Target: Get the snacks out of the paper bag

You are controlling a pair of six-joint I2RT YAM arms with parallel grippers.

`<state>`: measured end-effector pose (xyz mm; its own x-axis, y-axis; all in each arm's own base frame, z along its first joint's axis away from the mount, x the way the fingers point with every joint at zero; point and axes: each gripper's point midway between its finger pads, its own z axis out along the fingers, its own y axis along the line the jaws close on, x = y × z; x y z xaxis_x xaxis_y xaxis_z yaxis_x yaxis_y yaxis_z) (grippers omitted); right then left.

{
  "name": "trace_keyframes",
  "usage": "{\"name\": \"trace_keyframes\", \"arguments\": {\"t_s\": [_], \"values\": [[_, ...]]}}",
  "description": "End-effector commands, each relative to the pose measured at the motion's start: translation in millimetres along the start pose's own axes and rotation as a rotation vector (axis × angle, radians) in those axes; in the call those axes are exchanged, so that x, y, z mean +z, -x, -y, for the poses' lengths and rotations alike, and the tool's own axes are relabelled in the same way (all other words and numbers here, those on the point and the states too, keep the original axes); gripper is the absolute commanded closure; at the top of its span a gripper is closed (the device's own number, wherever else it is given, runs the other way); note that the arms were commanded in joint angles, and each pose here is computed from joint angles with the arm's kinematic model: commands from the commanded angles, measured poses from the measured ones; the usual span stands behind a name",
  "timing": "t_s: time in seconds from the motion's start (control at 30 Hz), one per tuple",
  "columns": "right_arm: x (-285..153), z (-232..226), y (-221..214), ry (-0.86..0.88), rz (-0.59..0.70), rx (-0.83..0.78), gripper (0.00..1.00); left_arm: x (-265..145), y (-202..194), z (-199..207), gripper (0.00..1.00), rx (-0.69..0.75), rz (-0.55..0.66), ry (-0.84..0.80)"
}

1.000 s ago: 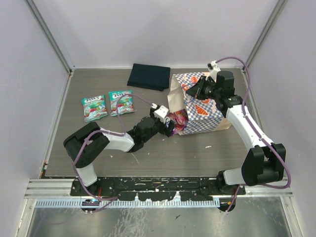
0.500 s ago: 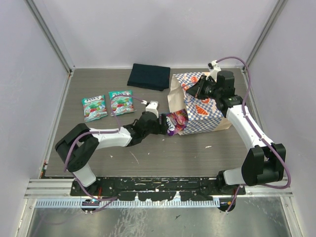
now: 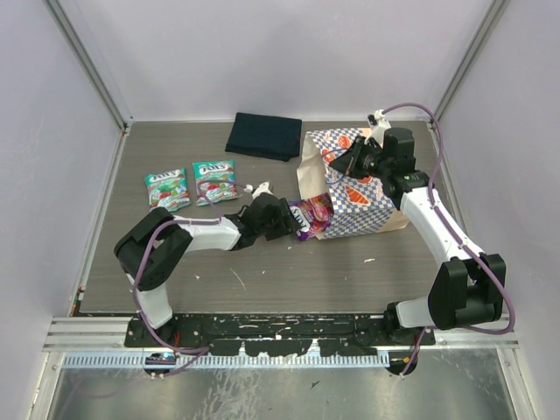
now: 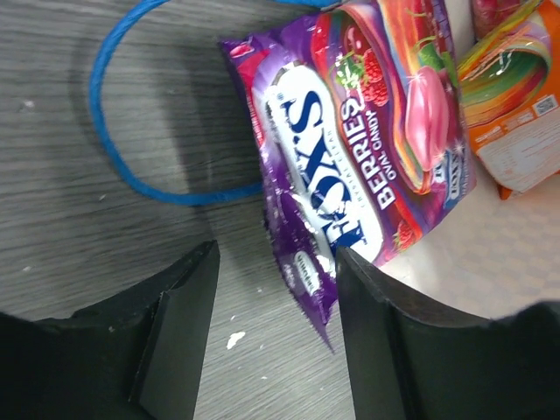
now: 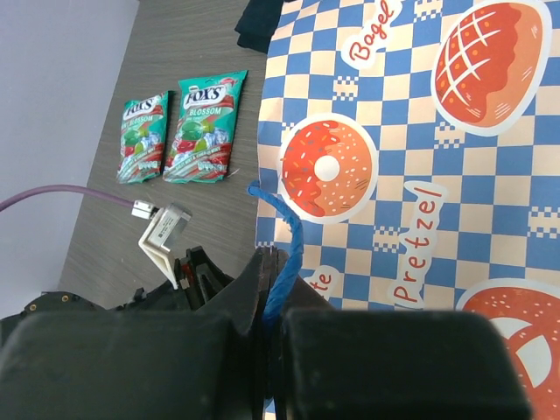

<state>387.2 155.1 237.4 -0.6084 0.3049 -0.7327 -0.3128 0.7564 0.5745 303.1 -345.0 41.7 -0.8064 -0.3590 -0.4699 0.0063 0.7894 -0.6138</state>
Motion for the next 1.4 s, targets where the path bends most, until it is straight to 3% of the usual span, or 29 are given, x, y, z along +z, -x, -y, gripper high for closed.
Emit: {"name": "trace_keyframes", "arguments": {"t_s": [0.0,0.17,0.23,0.33,0.37,0.6,0.73,0.87,1.03,1.2,1.37], "values": [[-10,-14,21,0.035,0.080,-0.045,0.99,7,3,28,0.45,-0.055,-0.011,-0.087],[-7,-12,20,0.029,0.075,-0.046,0.99,3,10,30,0.57,-0.024,0.017,-0.096],[-6,-11,20,0.028,0.074,-0.044,0.99,-2,15,33,0.69,0.009,0.034,-0.106],[-2,-8,17,0.028,0.065,-0.040,0.99,-12,23,40,0.98,0.060,0.056,-0.125],[-2,-8,17,0.030,0.064,-0.040,0.99,-16,26,40,1.00,0.080,0.059,-0.128],[-1,-6,17,0.022,0.067,-0.043,0.99,-67,49,46,1.00,0.211,0.047,-0.227],[-1,-3,18,0.015,0.070,-0.046,0.99,-118,36,35,1.00,0.358,-0.033,-0.271],[1,-4,17,0.027,0.067,-0.040,0.99,-169,21,5,1.00,0.477,-0.116,-0.179],[6,-4,13,0.048,0.061,-0.023,0.99,-218,3,-36,1.00,0.497,-0.208,-0.039],[8,-6,10,0.072,0.059,-0.009,0.99,-242,1,-87,1.00,0.462,-0.265,0.230],[7,-9,11,0.085,0.062,-0.011,0.99,-241,8,-91,1.00,0.437,-0.299,0.283]]}}
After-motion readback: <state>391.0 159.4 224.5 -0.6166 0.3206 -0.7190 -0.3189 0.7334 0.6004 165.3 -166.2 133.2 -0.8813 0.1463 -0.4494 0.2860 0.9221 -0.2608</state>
